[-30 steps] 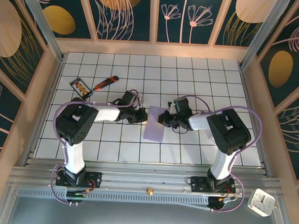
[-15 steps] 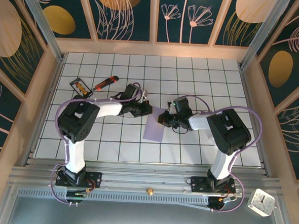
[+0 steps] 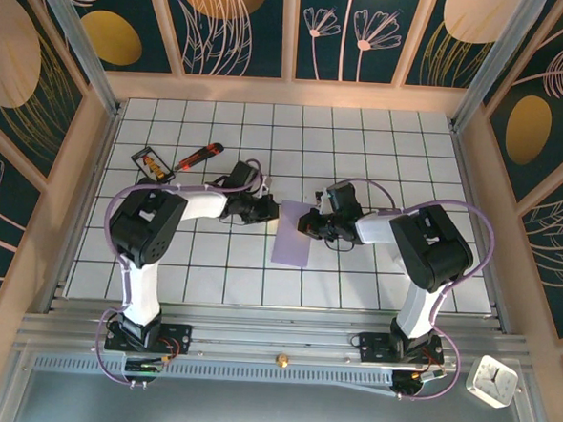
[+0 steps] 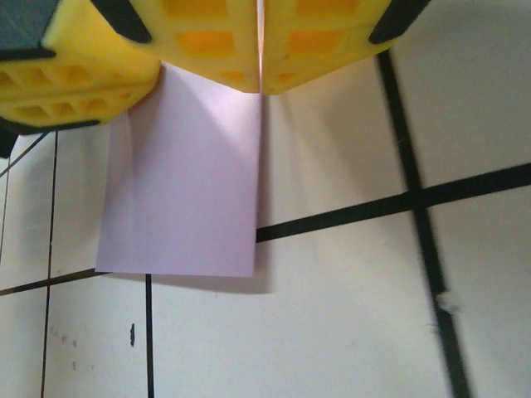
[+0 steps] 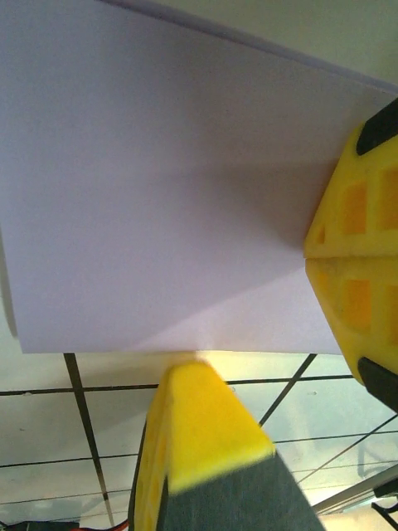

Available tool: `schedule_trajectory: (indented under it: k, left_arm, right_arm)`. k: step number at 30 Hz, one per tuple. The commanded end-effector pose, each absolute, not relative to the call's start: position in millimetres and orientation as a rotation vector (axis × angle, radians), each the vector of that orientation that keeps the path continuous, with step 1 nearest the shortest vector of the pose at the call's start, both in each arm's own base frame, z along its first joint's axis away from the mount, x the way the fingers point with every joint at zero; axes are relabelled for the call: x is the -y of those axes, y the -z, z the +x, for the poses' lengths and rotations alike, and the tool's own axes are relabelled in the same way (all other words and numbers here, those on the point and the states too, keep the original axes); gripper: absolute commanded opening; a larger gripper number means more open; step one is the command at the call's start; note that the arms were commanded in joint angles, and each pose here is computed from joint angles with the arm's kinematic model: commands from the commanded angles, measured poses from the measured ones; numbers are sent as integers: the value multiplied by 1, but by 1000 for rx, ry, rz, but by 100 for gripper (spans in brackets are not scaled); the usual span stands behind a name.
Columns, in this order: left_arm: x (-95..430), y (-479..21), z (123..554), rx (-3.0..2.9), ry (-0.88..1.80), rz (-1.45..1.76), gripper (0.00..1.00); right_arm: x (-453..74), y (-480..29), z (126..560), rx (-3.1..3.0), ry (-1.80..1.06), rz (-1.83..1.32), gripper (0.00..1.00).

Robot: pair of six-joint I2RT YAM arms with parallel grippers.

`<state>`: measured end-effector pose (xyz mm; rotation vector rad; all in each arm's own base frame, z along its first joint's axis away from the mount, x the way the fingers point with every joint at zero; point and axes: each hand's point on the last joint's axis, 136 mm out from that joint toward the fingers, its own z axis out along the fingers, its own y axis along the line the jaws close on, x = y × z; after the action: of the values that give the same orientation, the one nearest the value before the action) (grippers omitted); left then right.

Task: Fold a paper plane with a square sheet of paper (pick it up from the middle)
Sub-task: First fold in half a square sheet of paper at the center of the table, then fold the triangle a second time at the center of the table.

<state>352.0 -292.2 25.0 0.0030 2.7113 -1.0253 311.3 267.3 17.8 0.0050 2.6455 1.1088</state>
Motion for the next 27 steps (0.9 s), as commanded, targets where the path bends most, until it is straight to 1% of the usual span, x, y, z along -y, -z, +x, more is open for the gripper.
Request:
schedule_trajectory:
  k: [1, 3, 5, 9, 15, 18, 23, 27]
  left_arm:
    - [292, -56, 342, -2656, 1065, 21, 17]
    - [304, -65, 325, -2648, 1095, 65, 20]
    - [314, -63, 306, -2665, 1123, 87, 19]
    - [319, -52, 286, -2696, 1175, 62, 7]
    - [336, -48, 276, -2699, 1253, 105, 0]
    - [337, -39, 274, -2719, 1253, 110, 0]
    - [328, -20, 272, -2767, 1167, 118, 0]
    - [322, -5, 266, -2809, 1127, 105, 0]
  right_arm:
    - [-241, 8, 299, -2765, -952, 9, 0]
    - [-250, -10, 302, -2718, -1016, -57, 0]
    - [-254, -28, 305, -2675, -1056, -106, 0]
    - [-246, -56, 301, -2629, -1040, -138, 1]
    - [-212, -59, 269, -2676, -919, -40, 19]
    - [-208, -60, 250, -2691, -914, 25, 27]
    - [-206, -56, 231, -2706, -869, 102, 31]
    - [-216, -47, 218, -2718, -892, 120, 35]
